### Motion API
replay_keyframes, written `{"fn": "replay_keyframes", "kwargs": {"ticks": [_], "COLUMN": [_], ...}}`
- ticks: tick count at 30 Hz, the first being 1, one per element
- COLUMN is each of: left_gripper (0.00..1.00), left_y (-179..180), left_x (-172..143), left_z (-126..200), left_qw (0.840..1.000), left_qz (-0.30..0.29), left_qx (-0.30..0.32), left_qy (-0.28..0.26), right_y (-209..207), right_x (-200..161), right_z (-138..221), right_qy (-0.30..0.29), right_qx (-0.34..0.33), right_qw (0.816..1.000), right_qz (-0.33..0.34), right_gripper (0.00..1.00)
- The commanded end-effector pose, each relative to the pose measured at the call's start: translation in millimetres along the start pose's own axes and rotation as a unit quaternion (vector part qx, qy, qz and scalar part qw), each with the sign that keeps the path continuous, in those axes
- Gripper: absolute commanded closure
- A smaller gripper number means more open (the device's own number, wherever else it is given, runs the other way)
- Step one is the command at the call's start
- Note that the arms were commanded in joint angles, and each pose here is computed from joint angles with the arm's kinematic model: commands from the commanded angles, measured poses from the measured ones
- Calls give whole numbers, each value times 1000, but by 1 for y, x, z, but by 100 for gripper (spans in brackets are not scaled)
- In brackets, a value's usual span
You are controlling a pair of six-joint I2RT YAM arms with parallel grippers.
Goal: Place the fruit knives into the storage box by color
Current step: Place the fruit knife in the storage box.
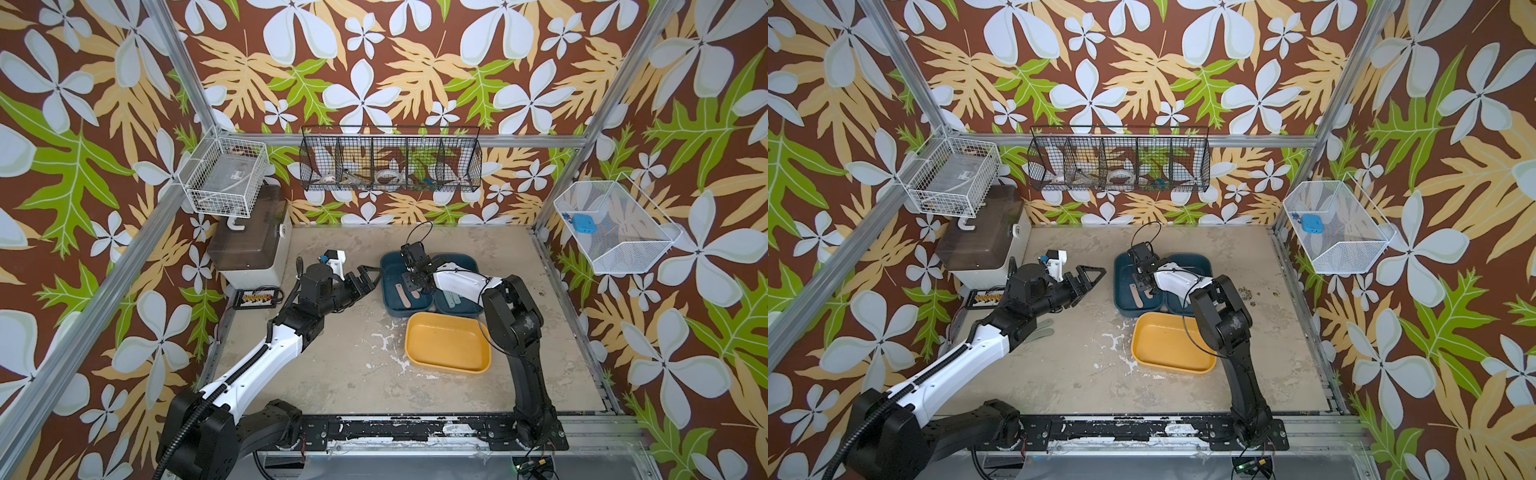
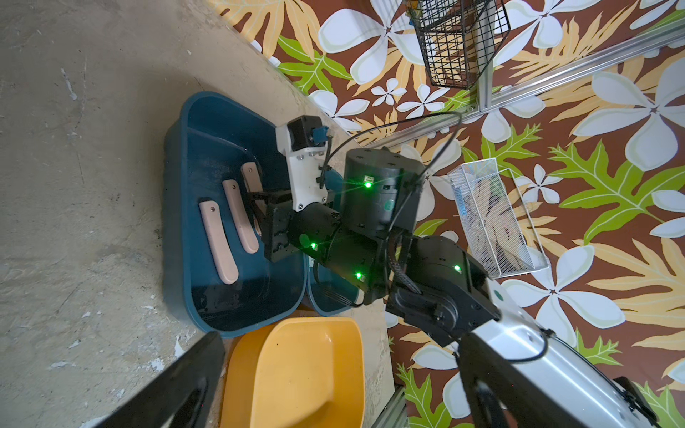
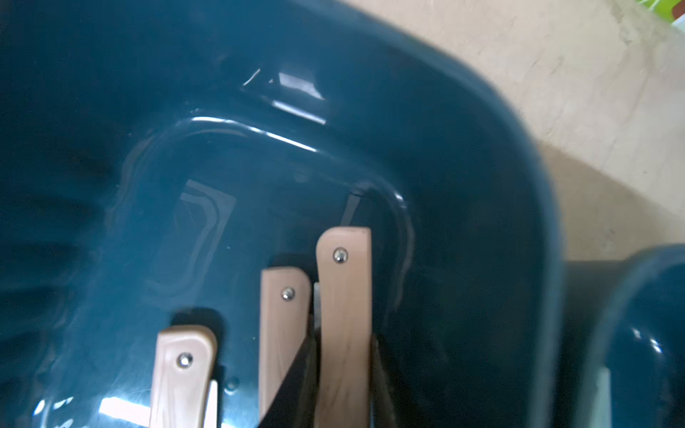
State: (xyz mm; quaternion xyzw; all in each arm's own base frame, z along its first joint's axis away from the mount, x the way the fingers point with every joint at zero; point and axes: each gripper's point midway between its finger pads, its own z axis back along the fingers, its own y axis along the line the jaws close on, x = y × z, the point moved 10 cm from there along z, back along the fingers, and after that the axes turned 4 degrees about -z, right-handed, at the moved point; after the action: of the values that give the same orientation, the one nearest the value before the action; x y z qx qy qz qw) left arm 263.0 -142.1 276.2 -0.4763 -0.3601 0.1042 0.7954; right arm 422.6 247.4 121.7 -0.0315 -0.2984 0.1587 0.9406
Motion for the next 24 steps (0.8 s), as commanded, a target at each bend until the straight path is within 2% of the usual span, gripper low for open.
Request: {"fn": "replay_keyframes", "kwargs": {"ticks": [1, 5, 11, 24], "left_gripper": [0, 0, 0, 0], "left_y": [-5, -6, -8, -10], "left_x": [4, 4, 5, 9], "left_z": [2, 4, 6, 13], "left_qw": [1000, 1000, 1000, 999], "left_qz": [-8, -9, -10, -22], "left_qx": [-7, -6, -7, 11], "left_qy": [-15, -18, -22, -46], "right_y": [-1, 0, 0, 1], "right_x": [-4, -7, -4, 34], "right_z": [-6, -12, -7, 66], "right_qy": [13, 21, 18, -54], "right_qx": [-16, -23, -16, 69], "right_qw": [1000, 999, 1000, 995], "right_qz": [2, 7, 1, -41], "right_gripper": [73, 72, 61, 57]}}
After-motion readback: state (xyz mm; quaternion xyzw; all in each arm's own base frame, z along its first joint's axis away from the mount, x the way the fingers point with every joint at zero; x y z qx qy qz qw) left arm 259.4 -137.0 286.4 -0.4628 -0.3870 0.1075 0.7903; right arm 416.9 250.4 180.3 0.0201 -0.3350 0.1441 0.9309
